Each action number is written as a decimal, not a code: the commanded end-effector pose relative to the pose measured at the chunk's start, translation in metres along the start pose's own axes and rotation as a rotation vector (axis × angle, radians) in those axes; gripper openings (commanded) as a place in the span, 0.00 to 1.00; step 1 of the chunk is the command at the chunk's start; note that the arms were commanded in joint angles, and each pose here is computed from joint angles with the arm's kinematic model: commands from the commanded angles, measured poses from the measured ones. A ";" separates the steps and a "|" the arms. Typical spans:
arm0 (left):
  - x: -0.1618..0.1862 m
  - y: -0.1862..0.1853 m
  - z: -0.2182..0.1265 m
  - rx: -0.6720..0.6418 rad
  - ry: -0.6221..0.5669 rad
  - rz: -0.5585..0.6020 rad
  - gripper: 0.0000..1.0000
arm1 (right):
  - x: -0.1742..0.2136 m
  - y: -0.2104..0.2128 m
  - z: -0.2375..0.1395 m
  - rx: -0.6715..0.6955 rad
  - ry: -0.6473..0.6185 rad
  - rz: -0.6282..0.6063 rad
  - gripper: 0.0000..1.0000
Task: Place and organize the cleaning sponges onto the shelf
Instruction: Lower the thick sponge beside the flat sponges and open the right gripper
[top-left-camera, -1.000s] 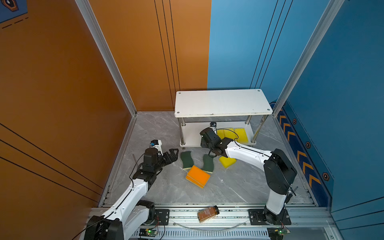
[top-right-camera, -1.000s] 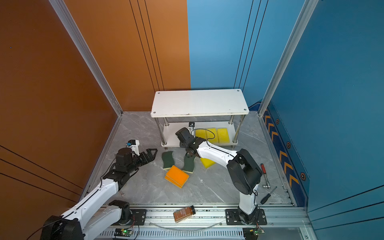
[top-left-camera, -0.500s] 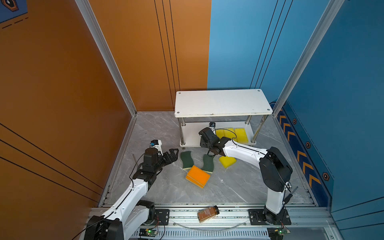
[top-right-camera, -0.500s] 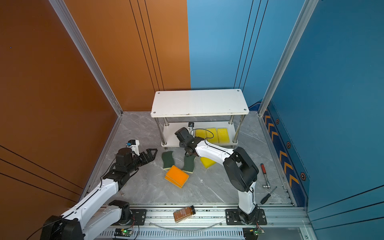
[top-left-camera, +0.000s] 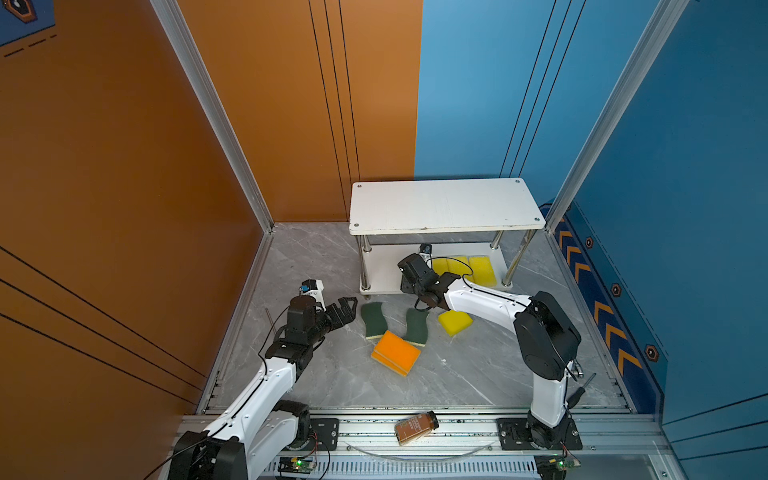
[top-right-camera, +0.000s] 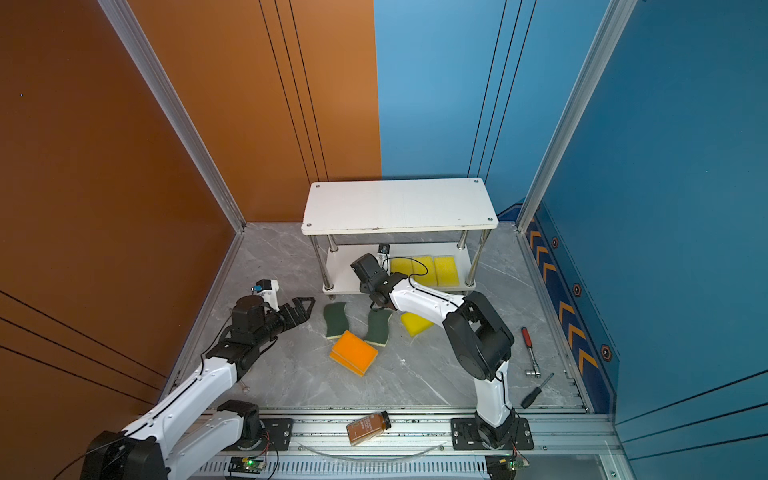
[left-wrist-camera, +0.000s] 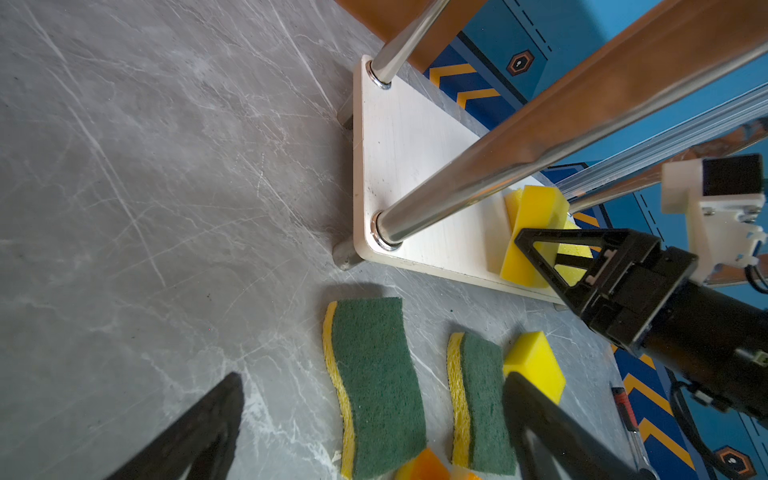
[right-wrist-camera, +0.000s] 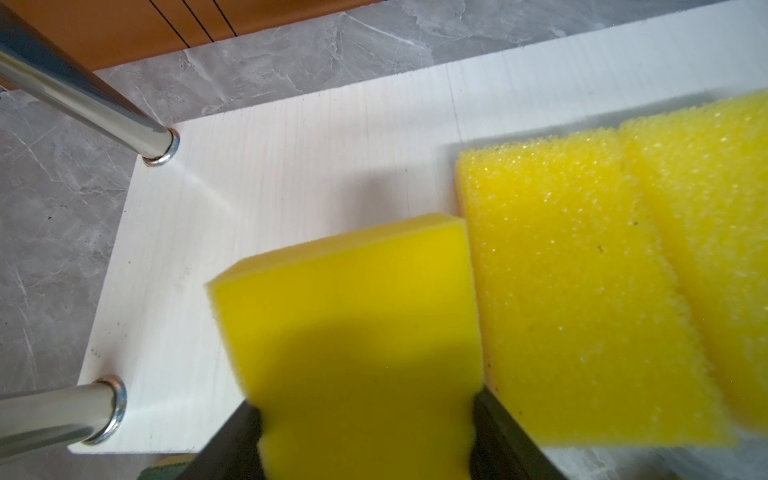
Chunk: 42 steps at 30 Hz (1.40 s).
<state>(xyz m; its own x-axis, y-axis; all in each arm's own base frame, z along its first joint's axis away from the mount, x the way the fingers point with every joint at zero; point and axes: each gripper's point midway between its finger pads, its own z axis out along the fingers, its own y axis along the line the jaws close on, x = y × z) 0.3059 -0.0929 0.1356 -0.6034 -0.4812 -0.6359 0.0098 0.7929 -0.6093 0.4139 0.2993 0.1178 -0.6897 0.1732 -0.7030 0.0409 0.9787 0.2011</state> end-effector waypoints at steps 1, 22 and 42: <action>0.004 0.003 -0.001 -0.004 0.017 0.002 0.98 | -0.003 -0.001 0.005 0.019 -0.002 0.011 0.68; 0.005 0.004 -0.001 -0.007 0.020 0.002 0.98 | 0.000 -0.002 0.018 0.023 0.017 0.020 0.70; 0.004 0.004 -0.002 -0.010 0.019 0.006 0.98 | -0.004 0.000 0.016 0.020 0.004 0.020 0.78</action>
<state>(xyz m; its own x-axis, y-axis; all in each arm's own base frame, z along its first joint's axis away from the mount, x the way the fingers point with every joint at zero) 0.3043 -0.0926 0.1328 -0.6118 -0.4797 -0.6290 0.0018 0.7943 -0.6076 0.4238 0.2982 0.1084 -0.6947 0.1818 -0.6959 0.0592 0.9787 0.1966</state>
